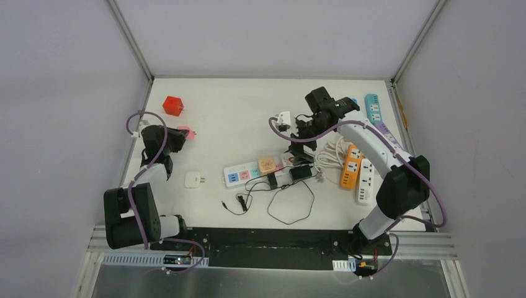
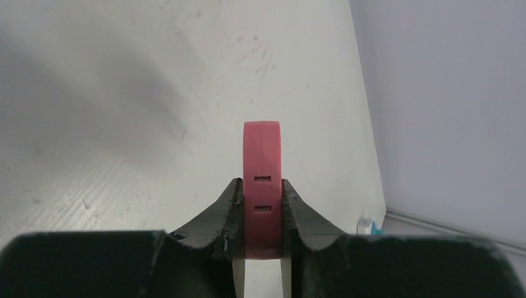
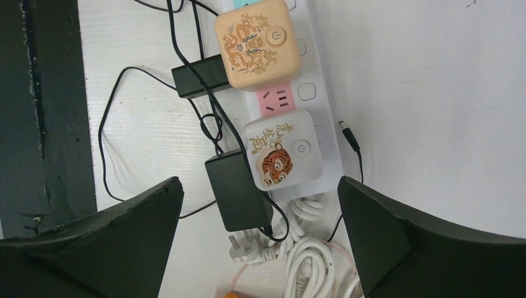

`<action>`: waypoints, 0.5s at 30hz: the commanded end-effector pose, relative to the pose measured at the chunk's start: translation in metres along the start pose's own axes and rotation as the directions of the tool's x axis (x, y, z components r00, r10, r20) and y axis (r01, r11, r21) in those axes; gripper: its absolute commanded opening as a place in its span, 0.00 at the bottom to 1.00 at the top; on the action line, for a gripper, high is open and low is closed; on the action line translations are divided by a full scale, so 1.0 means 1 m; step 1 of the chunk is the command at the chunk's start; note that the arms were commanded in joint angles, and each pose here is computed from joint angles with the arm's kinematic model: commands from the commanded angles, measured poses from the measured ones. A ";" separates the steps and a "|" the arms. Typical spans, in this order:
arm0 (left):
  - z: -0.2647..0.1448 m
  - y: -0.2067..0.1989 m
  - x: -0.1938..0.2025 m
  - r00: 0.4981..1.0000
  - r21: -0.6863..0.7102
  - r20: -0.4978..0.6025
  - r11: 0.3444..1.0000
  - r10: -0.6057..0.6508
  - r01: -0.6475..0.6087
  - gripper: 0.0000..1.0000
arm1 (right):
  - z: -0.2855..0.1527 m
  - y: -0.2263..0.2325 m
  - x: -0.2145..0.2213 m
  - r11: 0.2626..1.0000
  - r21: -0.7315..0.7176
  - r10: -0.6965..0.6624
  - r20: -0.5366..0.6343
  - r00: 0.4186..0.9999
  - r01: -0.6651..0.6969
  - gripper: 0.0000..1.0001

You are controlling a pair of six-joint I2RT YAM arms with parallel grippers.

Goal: Pull the plug off the socket
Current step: Place the plug at the corner of the board.

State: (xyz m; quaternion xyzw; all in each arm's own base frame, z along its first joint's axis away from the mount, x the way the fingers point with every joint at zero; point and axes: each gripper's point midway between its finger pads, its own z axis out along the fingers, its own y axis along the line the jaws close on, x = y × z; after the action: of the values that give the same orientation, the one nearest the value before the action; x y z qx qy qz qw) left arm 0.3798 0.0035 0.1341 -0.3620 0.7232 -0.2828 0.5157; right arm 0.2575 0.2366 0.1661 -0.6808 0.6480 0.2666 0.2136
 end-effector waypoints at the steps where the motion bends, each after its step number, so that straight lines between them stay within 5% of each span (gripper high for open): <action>1: 0.014 -0.003 -0.040 0.993 -0.018 0.096 0.998 -0.066 0.068 0.06 | -0.015 0.007 -0.024 0.999 0.033 -0.031 0.116 0.993 0.027 1.00; 15: 0.065 0.052 -0.056 0.976 -0.059 0.066 0.975 -0.209 0.213 0.15 | -0.013 0.006 -0.023 0.999 0.042 -0.027 0.139 0.990 0.022 1.00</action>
State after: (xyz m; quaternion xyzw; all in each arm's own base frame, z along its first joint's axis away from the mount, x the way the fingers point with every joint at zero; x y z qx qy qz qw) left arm 0.4147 0.0688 0.0750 -0.4781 0.7037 -0.2578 0.4579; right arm 0.2528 0.2392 0.1728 -0.6644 0.6467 0.2863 0.2416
